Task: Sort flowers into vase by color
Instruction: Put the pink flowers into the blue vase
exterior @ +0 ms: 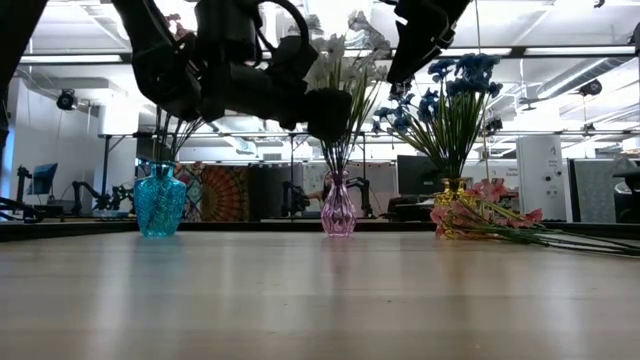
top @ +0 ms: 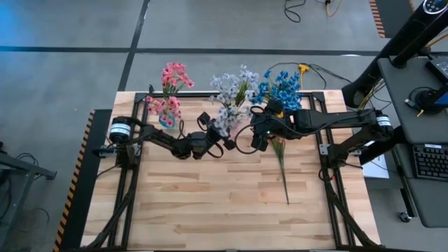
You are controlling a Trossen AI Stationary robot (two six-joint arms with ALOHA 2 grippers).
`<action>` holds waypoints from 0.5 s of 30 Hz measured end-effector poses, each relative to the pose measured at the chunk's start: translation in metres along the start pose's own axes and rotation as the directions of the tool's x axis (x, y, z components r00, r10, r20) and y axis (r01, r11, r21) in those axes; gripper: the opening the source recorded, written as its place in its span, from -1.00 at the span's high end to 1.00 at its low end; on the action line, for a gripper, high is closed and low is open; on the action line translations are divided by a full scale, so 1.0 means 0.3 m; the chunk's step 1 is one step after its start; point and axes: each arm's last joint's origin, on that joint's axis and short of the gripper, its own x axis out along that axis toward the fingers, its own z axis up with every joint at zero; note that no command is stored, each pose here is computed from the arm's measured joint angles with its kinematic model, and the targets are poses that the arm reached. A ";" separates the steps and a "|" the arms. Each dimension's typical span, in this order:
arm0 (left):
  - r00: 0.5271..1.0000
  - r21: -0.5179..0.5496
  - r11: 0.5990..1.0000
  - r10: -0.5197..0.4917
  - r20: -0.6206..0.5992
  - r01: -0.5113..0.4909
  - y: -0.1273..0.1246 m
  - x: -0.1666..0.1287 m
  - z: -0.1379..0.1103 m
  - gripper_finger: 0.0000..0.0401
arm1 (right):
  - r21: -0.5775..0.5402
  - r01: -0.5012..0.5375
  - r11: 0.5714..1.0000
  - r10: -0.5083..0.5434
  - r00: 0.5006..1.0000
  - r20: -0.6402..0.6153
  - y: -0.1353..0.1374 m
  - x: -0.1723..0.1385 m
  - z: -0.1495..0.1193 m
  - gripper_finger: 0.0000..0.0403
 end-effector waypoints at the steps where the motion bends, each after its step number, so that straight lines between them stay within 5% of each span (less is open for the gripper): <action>1: 1.000 0.009 1.000 -0.002 0.001 0.002 -0.003 -0.003 0.001 0.27 | 0.000 0.000 1.000 0.000 1.000 0.000 0.000 0.000 0.000 -0.35; 15: 0.986 0.136 0.982 0.144 -0.079 -0.132 -0.040 -0.066 0.014 -0.19 | 0.013 -0.002 1.000 0.002 1.000 -0.017 0.000 0.000 -0.006 -0.35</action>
